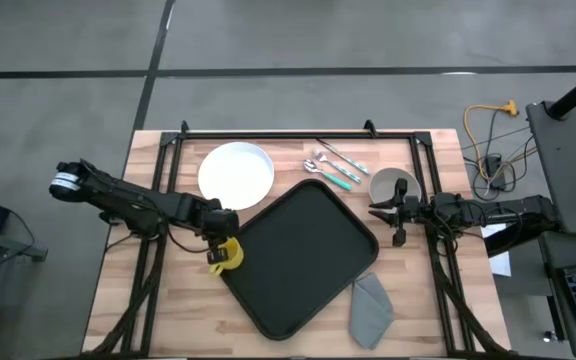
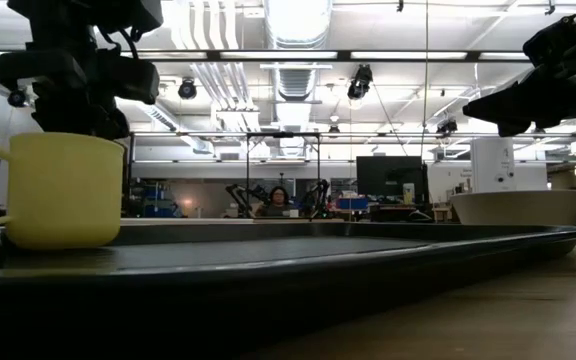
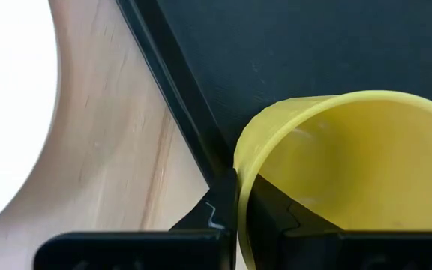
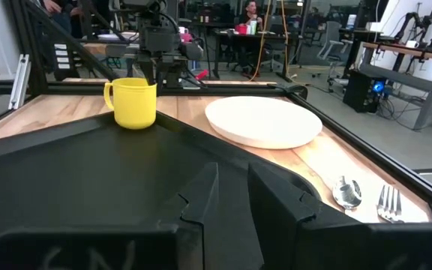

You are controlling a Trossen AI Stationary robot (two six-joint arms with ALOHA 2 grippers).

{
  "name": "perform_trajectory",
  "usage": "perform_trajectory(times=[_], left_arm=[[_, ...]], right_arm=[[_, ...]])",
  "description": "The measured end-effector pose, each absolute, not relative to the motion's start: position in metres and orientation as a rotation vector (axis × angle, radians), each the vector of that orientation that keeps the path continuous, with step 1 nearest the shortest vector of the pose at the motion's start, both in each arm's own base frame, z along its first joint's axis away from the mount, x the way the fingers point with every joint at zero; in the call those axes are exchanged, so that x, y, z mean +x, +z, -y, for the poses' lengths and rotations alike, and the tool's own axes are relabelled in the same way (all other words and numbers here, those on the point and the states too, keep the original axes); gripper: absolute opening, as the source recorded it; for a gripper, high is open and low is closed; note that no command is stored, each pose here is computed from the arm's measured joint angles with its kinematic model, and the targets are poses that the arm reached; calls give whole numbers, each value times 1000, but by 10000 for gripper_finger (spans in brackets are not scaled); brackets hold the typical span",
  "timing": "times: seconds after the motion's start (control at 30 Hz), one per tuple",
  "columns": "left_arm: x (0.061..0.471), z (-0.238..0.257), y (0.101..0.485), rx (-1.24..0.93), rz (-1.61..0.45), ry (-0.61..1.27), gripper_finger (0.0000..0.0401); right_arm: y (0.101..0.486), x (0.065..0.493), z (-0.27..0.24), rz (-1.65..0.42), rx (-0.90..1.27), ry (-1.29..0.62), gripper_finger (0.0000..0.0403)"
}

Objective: Set up tray
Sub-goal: Put the yellow cup on the black tray

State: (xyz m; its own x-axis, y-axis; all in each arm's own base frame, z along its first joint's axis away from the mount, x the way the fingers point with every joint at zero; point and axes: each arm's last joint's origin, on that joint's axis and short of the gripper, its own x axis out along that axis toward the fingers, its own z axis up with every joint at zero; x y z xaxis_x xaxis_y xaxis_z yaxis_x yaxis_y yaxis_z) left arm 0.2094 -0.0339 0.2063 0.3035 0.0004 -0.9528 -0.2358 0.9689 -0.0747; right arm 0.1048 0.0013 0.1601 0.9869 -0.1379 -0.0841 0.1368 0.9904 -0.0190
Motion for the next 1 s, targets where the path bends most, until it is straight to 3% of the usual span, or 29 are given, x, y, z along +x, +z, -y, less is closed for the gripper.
perform_trajectory(times=[0.4, 1.0], left_arm=[[209, 34, 206, -224, -1255, 164, 23], [209, 35, 206, -246, -1264, 138, 26]], right_arm=[[160, 105, -1, -85, -13, -138, 68], [160, 105, -1, -86, -13, -138, 68]])
